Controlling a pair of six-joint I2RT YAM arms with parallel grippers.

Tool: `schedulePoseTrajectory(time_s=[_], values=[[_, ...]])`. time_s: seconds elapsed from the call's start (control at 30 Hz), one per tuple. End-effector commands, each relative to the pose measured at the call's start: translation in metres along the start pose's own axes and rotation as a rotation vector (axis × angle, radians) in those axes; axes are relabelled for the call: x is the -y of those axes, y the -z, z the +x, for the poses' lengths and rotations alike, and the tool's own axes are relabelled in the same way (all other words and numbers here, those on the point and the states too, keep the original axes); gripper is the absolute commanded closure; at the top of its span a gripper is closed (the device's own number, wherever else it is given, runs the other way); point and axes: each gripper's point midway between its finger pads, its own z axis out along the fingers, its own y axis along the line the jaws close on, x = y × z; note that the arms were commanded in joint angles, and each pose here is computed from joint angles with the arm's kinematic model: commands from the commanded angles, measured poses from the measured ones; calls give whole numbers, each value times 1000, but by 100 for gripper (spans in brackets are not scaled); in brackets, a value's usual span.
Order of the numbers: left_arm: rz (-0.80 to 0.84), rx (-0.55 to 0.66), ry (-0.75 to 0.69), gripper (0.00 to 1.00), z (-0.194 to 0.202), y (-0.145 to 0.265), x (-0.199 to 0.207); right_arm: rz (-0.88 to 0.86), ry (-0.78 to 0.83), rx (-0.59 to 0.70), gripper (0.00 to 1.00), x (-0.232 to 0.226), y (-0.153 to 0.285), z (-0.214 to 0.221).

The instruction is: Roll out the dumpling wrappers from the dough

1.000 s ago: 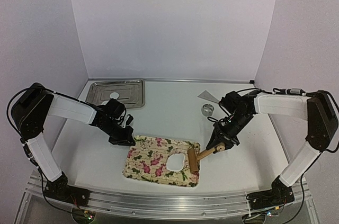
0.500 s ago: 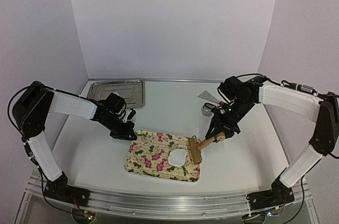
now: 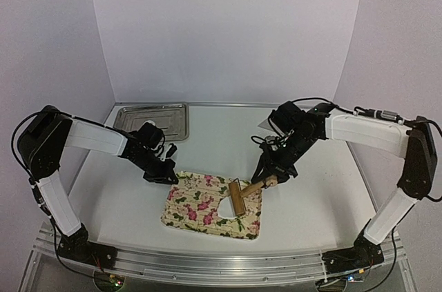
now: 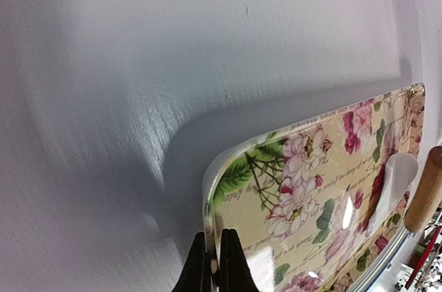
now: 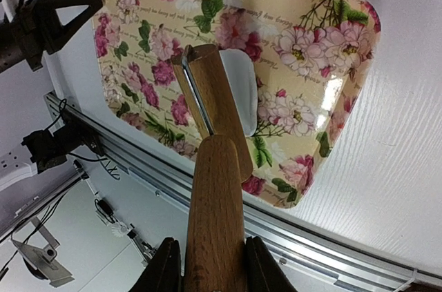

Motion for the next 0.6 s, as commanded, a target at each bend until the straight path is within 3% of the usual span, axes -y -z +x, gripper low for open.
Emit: schedulePoseTrajectory(time_s=[0.0,0.17,0.57], values=[[22,36,-7,100,-6,7,6,9,-21,31,100,-3,-16,-20],[20,42,1,100,-5,9,5,89,-72,21,100,20,-32,-22],[13,46,9,100,-2,9,3,471,-156,-114,100,102,-58,15]])
